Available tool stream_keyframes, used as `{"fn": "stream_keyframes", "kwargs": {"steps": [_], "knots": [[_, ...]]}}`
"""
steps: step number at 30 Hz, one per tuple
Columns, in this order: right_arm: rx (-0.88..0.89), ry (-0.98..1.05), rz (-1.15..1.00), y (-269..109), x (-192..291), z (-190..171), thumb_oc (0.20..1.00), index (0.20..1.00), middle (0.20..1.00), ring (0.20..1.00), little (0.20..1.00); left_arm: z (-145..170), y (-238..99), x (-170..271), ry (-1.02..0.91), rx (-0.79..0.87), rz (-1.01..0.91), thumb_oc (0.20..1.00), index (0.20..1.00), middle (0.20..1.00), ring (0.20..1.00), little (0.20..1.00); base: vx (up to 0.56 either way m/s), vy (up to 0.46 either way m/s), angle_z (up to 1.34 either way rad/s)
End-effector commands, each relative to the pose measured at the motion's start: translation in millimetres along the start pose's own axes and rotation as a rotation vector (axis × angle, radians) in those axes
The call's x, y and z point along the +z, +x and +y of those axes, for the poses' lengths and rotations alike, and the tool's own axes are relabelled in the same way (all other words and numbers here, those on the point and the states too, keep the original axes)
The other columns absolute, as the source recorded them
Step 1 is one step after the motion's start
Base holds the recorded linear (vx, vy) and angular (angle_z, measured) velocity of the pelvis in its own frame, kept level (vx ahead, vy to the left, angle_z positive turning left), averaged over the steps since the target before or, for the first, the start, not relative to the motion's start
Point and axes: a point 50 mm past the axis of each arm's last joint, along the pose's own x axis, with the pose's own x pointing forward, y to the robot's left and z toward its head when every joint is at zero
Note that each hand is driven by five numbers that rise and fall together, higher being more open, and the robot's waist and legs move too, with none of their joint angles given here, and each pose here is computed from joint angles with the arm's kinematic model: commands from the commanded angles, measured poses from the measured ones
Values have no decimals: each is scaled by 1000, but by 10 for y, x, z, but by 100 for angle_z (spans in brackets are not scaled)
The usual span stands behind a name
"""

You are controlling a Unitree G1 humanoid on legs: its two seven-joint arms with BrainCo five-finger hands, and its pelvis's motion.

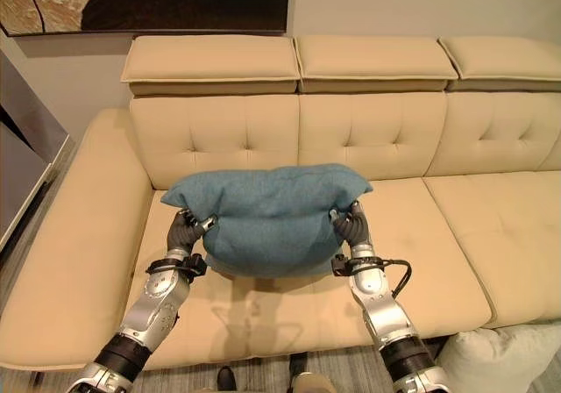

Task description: Pick up all the scattered cushions and arrange them neatly on the sofa.

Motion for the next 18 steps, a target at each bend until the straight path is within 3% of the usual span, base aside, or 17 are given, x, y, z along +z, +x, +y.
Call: {"fn": "stream_keyframes", "kwargs": {"steps": [1, 8, 18], "knots": [[17, 81, -397, 344, 899, 151, 200, 200, 200, 200, 200, -717, 230, 851, -42, -244, -394, 200, 200, 200, 200, 200, -102, -18, 4], [-20, 26, -606, 739, 1646, 117, 200, 200, 200, 200, 200, -997, 458, 1532, -14, -256, -607, 200, 200, 200, 200, 200, -136, -45, 8], [-32, -26, -743, 948, 2257, 117, 200, 200, 200, 200, 200, -1193, 609, 2095, 43, -230, -753, 200, 200, 200, 200, 200, 1, -39, 4]]}}
